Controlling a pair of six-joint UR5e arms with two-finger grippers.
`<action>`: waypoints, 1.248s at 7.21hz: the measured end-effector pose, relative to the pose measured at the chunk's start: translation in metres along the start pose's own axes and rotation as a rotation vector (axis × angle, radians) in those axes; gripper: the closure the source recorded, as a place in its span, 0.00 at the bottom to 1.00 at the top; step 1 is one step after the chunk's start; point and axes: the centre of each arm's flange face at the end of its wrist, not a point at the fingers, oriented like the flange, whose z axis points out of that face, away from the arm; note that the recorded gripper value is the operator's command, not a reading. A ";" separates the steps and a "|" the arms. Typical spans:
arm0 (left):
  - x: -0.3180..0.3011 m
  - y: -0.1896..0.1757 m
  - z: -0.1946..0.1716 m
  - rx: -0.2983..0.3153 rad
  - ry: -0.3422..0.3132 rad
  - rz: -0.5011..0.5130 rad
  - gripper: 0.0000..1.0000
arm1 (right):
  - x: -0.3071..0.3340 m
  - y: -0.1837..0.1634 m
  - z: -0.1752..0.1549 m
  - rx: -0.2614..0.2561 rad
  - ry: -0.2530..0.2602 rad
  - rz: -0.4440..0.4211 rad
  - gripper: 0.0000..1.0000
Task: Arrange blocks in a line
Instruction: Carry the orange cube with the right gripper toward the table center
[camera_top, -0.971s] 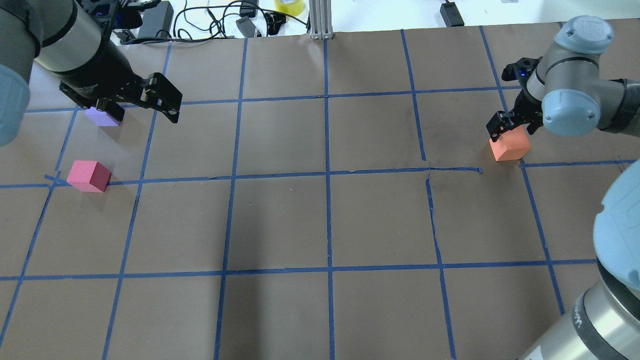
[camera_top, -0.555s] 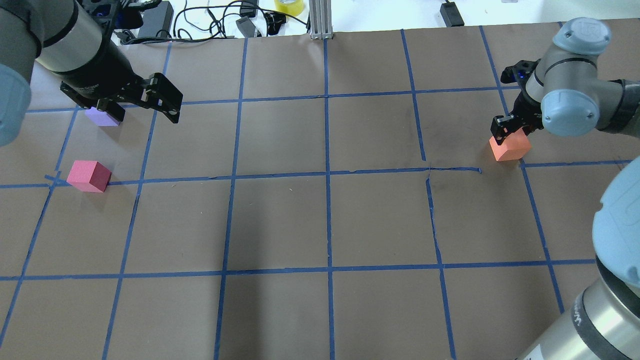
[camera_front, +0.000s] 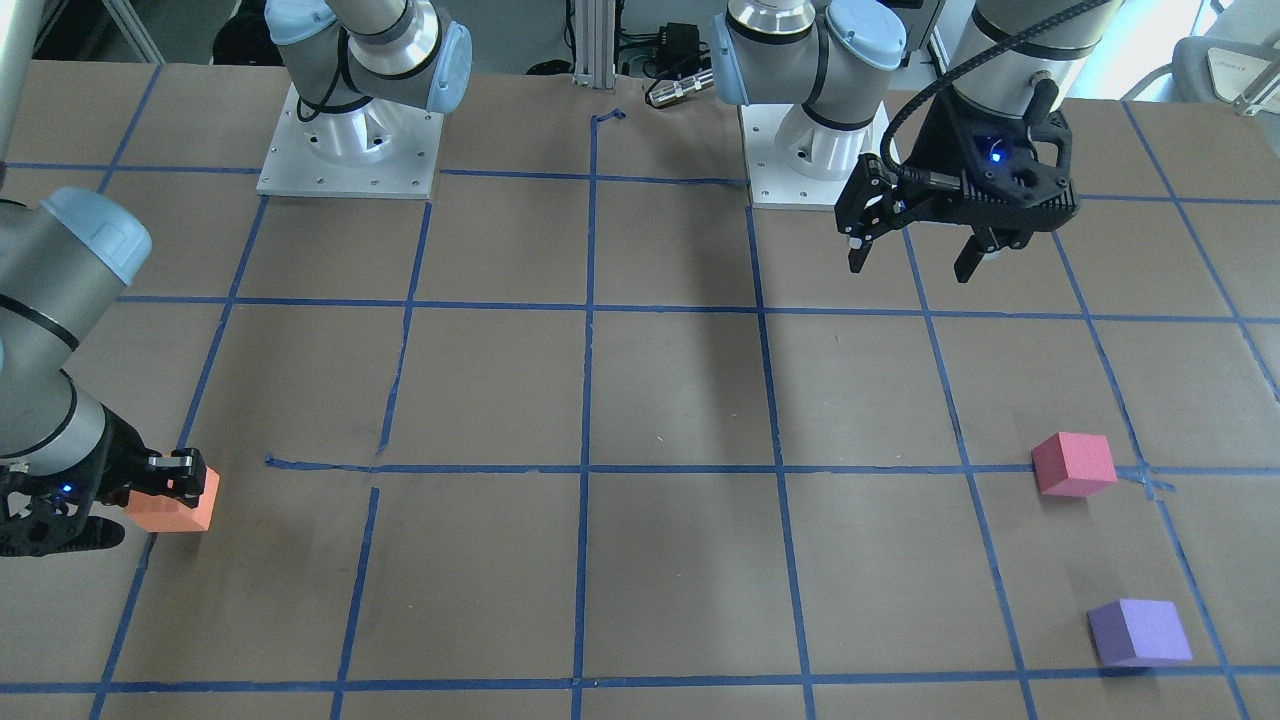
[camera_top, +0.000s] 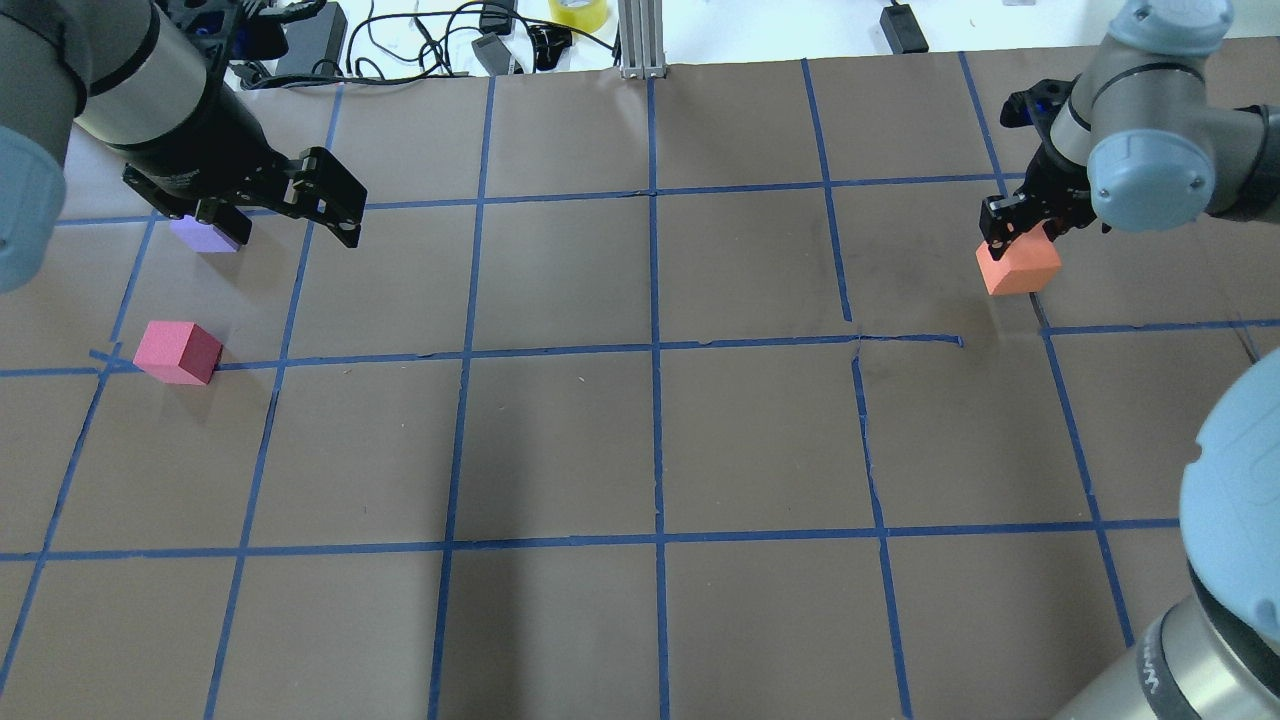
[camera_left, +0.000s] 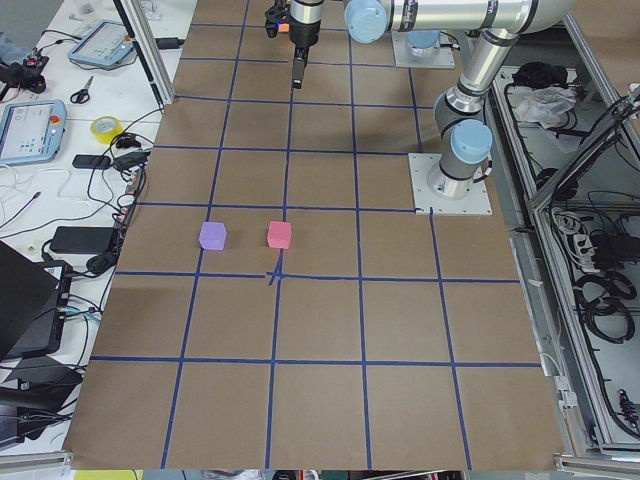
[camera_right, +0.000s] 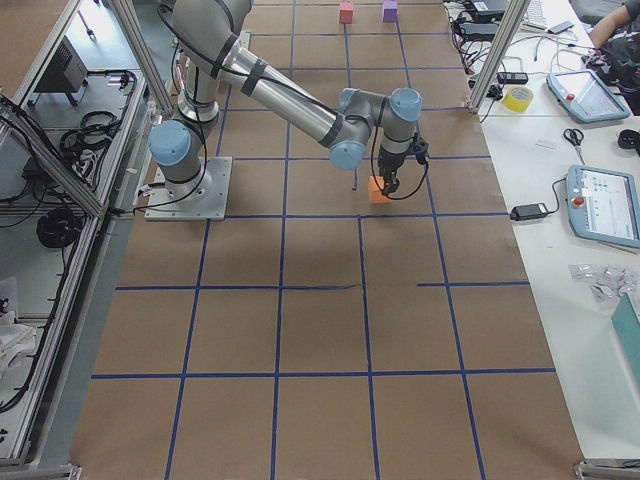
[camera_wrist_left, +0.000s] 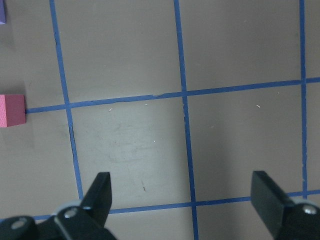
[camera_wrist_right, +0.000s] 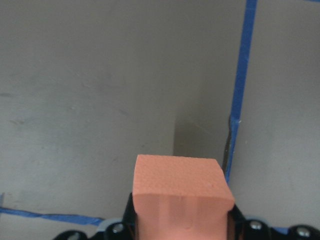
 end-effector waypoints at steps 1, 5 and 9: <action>0.000 0.000 0.000 0.000 0.001 0.000 0.00 | -0.041 -0.005 -0.019 -0.001 0.000 0.032 1.00; 0.000 0.000 0.001 -0.001 0.001 -0.002 0.00 | -0.250 -0.013 -0.046 0.045 -0.020 0.196 0.97; 0.000 0.001 0.001 0.000 0.001 -0.001 0.00 | -0.370 -0.036 -0.015 0.062 -0.046 0.139 0.90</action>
